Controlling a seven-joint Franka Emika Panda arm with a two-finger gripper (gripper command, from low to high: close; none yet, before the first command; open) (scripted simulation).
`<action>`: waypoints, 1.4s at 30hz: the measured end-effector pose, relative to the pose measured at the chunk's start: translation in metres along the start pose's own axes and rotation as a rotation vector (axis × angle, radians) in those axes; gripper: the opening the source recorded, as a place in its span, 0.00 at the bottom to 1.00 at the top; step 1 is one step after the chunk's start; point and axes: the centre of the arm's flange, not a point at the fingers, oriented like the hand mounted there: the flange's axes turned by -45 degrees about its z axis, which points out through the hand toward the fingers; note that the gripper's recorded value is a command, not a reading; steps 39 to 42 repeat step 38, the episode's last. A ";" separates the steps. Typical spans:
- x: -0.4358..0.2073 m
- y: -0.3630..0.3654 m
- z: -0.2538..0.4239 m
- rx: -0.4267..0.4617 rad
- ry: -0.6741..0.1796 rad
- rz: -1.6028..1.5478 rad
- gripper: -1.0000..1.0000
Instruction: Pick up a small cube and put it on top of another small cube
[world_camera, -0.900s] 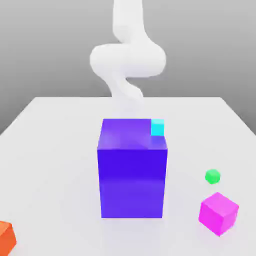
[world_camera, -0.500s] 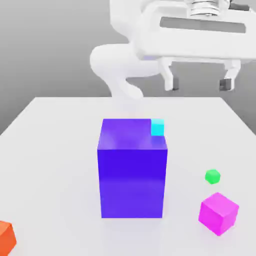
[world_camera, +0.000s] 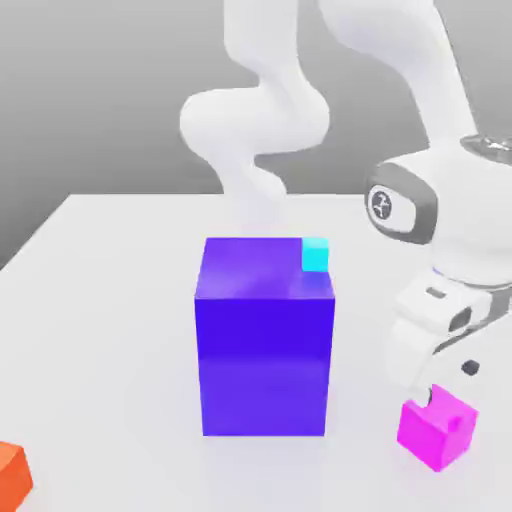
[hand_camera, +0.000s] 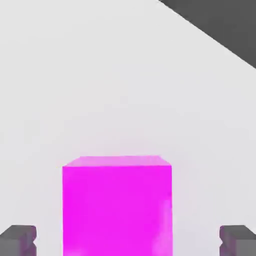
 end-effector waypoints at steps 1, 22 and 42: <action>-0.001 0.000 0.013 0.000 -0.001 -0.001 0.50; -0.074 -0.110 -0.066 0.022 0.001 -0.387 0.00; -0.119 -0.133 -0.006 -0.006 -0.004 -0.553 1.00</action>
